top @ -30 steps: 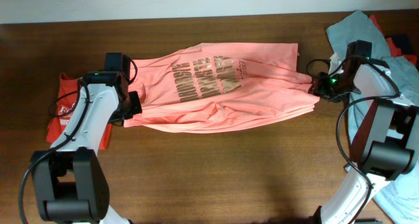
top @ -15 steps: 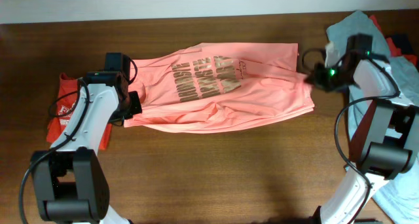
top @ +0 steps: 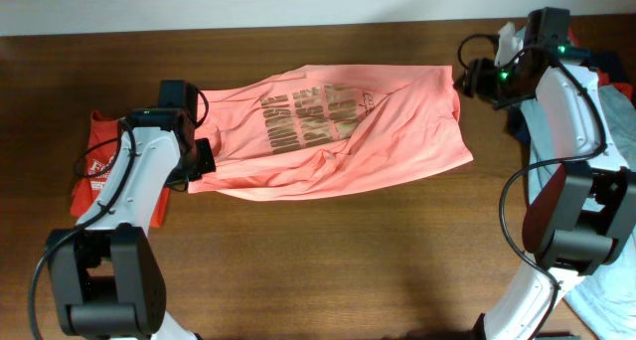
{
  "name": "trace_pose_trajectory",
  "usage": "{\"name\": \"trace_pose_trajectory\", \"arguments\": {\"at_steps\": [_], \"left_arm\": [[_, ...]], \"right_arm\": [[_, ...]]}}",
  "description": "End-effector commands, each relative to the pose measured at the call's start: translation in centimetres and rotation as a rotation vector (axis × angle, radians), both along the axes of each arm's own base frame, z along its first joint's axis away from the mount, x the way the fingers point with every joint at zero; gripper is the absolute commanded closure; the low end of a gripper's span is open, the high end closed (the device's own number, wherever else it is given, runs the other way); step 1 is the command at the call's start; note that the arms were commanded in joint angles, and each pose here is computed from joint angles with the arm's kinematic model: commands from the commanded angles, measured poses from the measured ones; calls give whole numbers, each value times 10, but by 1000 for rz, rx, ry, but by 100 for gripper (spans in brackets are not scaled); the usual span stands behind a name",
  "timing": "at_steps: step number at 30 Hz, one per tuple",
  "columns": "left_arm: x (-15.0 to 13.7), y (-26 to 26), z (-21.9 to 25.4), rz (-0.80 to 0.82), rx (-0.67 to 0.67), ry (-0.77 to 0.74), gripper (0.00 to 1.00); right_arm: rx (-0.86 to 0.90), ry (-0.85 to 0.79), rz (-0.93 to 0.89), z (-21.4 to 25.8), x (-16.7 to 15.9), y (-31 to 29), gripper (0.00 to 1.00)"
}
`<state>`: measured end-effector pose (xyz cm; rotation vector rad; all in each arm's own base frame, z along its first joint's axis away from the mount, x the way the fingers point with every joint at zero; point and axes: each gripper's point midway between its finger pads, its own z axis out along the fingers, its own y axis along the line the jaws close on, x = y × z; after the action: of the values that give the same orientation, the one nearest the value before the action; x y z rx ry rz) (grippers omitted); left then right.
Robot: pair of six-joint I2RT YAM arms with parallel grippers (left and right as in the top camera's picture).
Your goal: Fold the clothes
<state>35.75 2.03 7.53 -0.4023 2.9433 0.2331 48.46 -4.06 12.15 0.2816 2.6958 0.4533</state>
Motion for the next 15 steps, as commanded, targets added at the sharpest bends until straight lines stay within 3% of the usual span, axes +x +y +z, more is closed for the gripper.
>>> {"name": "trace_pose_trajectory", "arguments": {"at_steps": [1,15], "left_arm": [[4,2,8,20,-3,-29,99],[4,2,8,20,-3,-29,99]], "right_arm": [[-108,41,49,-14,-13,-13,39],[-61,118,128,-80,-20,0,41]]}}
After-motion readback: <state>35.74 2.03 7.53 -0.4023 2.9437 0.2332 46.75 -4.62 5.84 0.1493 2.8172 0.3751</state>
